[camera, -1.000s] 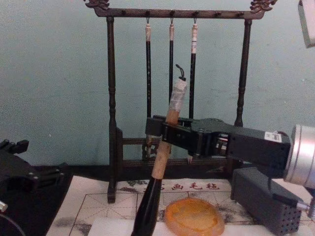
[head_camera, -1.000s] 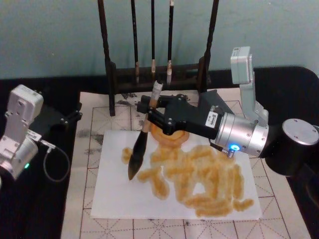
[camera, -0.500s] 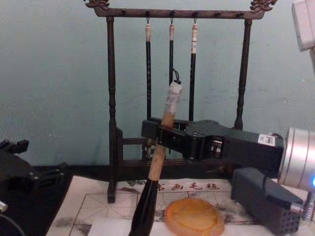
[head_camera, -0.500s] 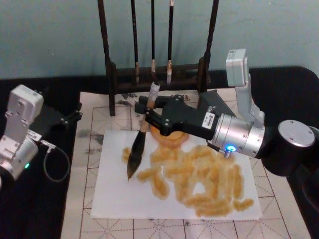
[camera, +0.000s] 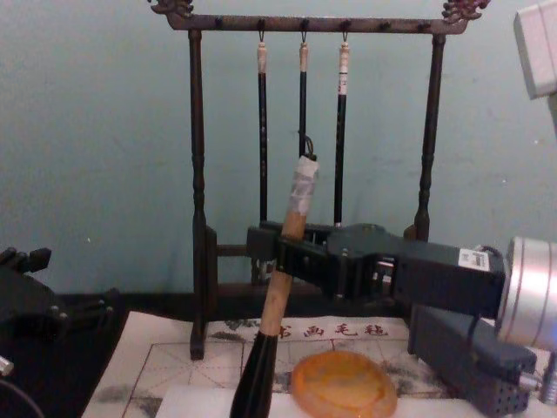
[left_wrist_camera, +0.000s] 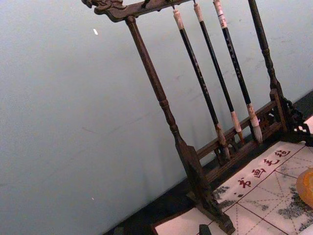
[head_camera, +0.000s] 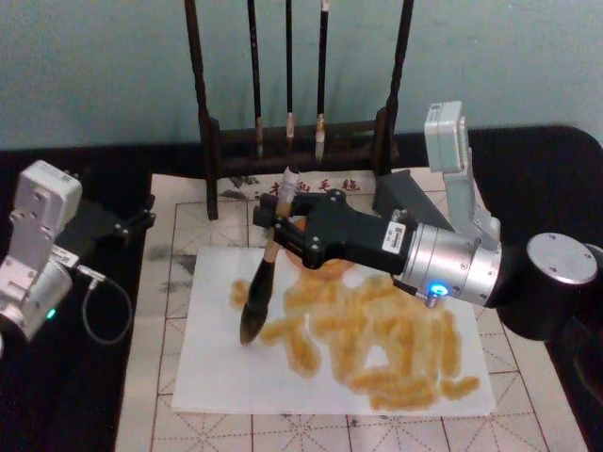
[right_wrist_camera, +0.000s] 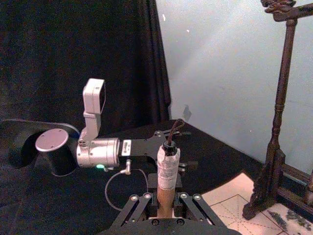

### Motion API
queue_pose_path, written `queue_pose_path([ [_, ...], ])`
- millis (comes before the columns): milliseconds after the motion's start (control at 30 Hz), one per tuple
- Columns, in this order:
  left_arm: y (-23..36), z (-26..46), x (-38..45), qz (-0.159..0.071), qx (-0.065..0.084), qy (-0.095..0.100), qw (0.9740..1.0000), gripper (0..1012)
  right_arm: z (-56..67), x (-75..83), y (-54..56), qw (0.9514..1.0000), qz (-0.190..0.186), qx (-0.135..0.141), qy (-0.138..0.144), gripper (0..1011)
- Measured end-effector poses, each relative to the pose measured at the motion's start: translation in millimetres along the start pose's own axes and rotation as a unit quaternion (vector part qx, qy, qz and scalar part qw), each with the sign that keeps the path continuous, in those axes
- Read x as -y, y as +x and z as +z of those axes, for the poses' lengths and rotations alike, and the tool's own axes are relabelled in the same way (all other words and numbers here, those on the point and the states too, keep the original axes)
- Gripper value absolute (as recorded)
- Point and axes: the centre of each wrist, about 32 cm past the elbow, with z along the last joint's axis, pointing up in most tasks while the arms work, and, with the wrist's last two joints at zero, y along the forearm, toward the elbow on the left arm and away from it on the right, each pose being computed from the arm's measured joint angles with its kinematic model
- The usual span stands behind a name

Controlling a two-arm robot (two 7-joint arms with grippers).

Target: Pick up the brush from the inkstone, write on the paper, then place the brush back to its original position.

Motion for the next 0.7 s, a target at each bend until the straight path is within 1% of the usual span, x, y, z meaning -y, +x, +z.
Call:
queue_pose_path([
  [233,0.0,0.0,0.0,0.000,0.000,0.000,1.0000,1001,1.1,2.7,-3.1,0.9999,0.007,-0.002,-0.008,187],
  [533,0.0,0.0,0.0,0.000,0.000,0.000,1.0000,1001,4.0,6.4,-8.0,0.9995,0.023,-0.018,-0.016,187],
  [700,0.0,0.0,0.0,0.000,0.000,0.000,1.0000,1001,5.5,7.7,-10.2,0.9992,0.028,-0.022,-0.019,187],
])
